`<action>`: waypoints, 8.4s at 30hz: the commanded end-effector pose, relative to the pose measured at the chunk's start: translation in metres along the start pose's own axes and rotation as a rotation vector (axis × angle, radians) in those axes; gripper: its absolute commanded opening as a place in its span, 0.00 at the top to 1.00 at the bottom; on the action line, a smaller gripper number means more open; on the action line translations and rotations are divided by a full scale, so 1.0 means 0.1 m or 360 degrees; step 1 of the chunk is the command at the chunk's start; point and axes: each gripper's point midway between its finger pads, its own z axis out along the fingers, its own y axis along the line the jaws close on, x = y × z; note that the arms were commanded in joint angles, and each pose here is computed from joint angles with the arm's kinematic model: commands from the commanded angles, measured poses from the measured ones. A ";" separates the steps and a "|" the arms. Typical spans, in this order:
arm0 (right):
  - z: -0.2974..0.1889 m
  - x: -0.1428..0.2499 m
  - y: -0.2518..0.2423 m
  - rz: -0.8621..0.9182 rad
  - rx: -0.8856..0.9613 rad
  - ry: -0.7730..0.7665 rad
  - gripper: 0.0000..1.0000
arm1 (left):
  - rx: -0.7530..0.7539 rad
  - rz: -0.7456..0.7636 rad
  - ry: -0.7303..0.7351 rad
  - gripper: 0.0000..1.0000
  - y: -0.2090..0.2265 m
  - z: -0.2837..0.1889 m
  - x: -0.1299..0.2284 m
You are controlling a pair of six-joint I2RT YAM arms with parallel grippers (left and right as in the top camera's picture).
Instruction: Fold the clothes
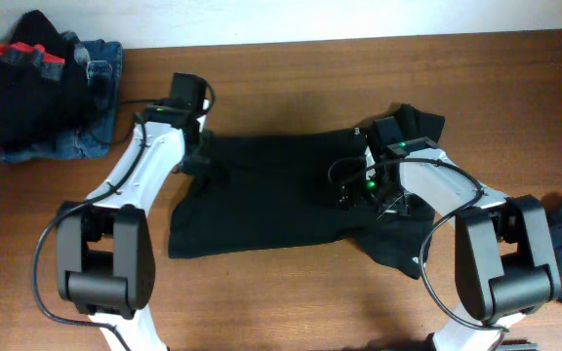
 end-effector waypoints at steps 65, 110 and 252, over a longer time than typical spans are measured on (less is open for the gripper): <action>-0.77 -1.04 -0.78 0.0254 0.0205 -0.0509 0.01 | 0.0605 0.0192 0.0593 0.40 -1.22 -0.04 1.57; -0.23 -1.15 -1.74 0.0410 0.0601 -0.0443 0.09 | 0.0272 0.0057 0.0804 0.81 -0.74 -0.04 1.84; -0.88 -1.40 -0.55 0.0305 -0.0351 -0.0385 0.96 | 0.0473 -0.0460 0.0630 0.01 -0.82 -0.18 1.00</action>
